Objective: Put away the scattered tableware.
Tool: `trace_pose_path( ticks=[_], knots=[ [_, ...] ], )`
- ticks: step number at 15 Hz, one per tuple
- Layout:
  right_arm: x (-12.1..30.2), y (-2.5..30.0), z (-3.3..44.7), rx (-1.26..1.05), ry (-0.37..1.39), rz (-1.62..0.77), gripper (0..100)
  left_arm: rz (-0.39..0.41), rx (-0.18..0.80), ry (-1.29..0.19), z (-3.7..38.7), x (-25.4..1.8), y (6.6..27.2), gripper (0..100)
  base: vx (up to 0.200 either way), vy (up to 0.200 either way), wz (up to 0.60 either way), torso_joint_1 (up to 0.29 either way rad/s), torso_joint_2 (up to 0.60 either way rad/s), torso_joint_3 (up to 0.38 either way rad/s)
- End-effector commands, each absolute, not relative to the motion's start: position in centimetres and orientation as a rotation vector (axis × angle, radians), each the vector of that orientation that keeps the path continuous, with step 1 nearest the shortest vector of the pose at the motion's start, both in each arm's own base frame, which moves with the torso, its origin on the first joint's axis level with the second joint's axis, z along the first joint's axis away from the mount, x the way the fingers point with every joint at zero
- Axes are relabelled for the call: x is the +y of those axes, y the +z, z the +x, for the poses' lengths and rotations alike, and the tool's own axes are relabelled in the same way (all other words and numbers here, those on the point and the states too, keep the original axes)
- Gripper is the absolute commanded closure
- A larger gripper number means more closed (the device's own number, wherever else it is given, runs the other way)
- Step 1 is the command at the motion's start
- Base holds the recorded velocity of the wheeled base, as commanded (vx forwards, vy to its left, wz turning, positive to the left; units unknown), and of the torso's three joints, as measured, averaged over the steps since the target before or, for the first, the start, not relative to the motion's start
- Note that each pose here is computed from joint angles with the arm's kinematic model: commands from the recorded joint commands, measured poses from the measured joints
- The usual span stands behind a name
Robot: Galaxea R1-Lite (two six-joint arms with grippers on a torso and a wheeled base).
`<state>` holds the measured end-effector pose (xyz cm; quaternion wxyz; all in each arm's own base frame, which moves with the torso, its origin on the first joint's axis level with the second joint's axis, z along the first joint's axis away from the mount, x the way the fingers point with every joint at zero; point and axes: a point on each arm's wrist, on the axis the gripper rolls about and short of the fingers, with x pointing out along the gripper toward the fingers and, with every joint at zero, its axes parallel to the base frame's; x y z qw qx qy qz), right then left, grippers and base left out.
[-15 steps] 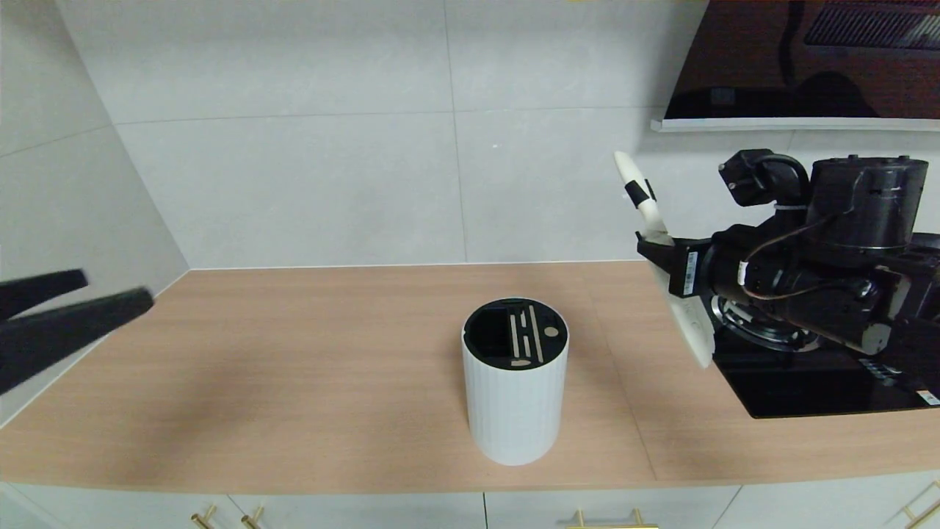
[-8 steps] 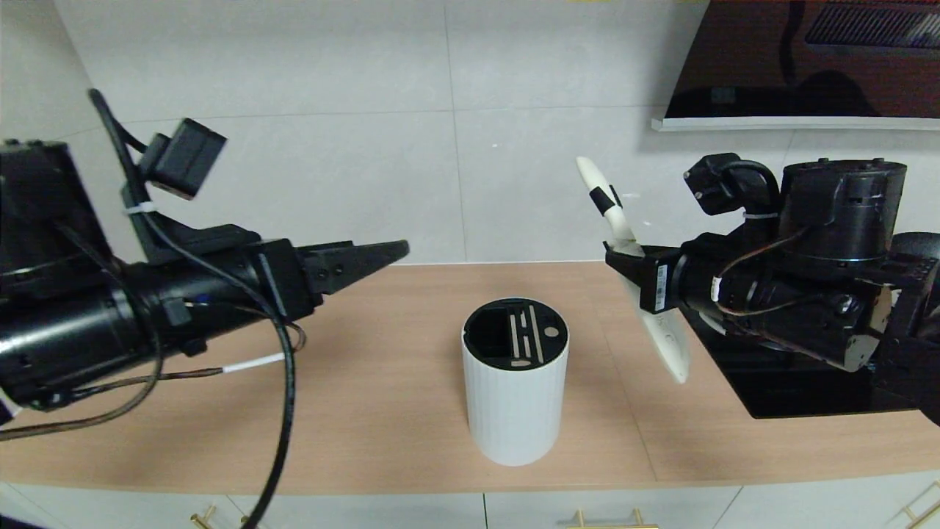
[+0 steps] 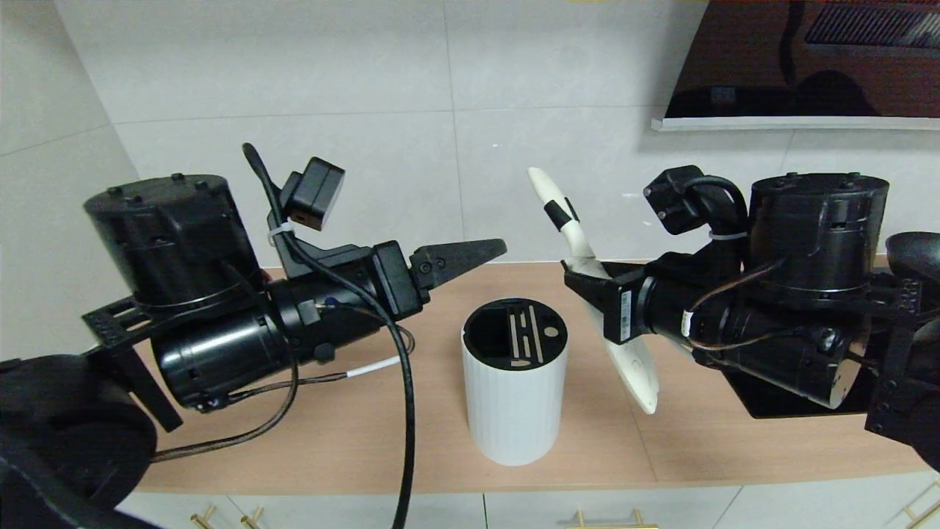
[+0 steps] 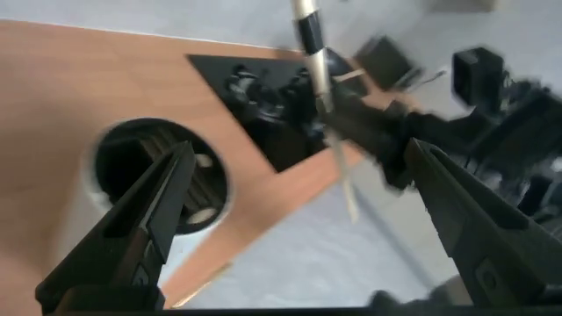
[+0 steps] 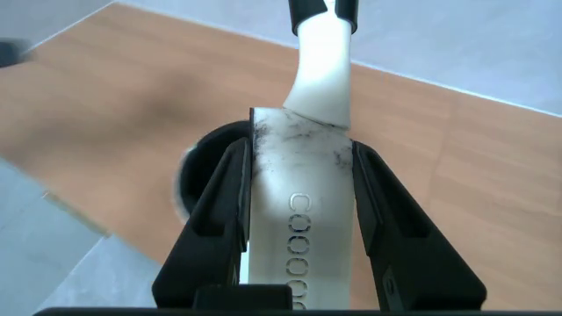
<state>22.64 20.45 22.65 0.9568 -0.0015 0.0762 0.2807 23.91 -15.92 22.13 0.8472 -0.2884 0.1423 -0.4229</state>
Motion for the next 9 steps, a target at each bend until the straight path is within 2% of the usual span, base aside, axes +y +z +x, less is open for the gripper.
trace_pose_path(
  ticks=[1,3,9],
  knots=[
    [21.6,22.0,22.1,0.175,0.605,-0.012,100,-0.607,0.308,-0.895,25.1,-17.9,20.2,0,0.0,0.0,0.0,0.0,0.0,0.0],
    [22.1,21.6,21.6,0.186,0.627,-0.019,100,-0.622,0.244,-0.873,25.9,-19.1,19.7,0,0.0,0.0,0.0,0.0,0.0,0.0],
    [23.4,20.9,20.6,0.177,0.679,-0.018,100,-0.659,0.238,-0.872,25.8,-19.9,19.9,0,0.0,0.0,0.0,0.0,0.0,0.0]
  ],
)
